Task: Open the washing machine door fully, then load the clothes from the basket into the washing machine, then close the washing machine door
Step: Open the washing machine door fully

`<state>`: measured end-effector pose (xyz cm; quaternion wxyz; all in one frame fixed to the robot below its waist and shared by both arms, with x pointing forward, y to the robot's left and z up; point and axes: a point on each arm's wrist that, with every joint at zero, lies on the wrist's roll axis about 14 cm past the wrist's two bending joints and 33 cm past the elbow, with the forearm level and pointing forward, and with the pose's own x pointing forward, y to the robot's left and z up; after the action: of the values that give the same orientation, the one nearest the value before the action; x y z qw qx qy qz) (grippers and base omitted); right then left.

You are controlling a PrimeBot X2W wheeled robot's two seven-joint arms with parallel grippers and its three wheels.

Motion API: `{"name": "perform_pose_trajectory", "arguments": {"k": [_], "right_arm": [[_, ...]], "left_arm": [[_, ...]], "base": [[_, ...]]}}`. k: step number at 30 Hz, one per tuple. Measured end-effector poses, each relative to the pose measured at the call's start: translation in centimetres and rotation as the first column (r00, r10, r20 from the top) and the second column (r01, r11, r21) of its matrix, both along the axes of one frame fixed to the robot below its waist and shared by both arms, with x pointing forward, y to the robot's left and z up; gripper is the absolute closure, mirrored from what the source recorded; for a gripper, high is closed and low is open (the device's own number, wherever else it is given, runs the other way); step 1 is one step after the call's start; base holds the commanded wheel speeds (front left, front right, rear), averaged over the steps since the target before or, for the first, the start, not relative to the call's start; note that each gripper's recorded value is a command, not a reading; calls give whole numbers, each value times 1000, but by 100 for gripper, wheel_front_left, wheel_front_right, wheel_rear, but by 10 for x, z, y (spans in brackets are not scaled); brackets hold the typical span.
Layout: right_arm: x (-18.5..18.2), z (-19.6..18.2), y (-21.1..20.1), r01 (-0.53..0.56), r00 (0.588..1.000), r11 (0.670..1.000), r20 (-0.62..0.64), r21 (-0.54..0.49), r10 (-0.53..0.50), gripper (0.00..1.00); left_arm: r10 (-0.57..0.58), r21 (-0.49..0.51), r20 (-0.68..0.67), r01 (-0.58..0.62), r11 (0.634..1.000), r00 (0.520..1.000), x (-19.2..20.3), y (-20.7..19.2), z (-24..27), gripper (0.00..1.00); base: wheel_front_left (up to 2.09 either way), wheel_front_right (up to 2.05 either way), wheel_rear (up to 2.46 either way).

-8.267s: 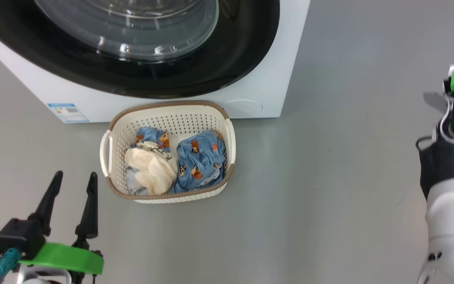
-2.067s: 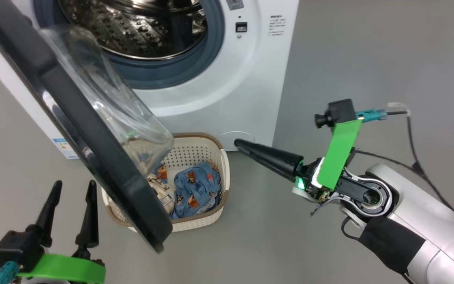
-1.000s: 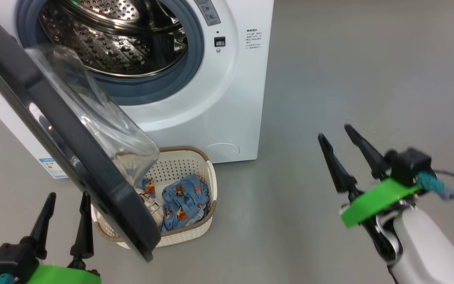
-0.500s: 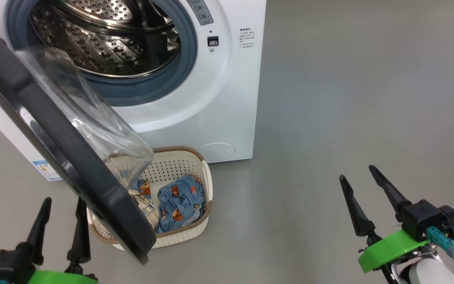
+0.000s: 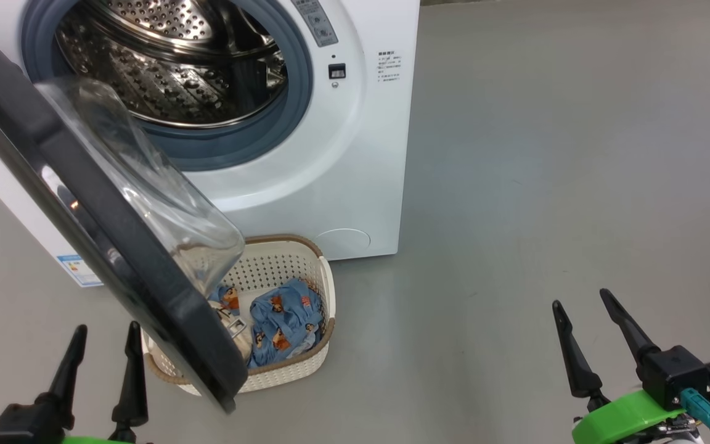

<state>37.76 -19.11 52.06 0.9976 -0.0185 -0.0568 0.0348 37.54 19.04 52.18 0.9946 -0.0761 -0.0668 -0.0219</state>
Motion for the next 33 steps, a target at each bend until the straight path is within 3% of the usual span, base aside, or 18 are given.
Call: {"name": "perform_pose_trajectory", "arguments": {"k": [33], "right_arm": [[-1,-17,7,-15,998,1000,-54,-9,15,0]], "left_arm": [[7,21,-17,-7,1000,1000,-7,1,-5,0]], "base": [[0,0,0]]}}
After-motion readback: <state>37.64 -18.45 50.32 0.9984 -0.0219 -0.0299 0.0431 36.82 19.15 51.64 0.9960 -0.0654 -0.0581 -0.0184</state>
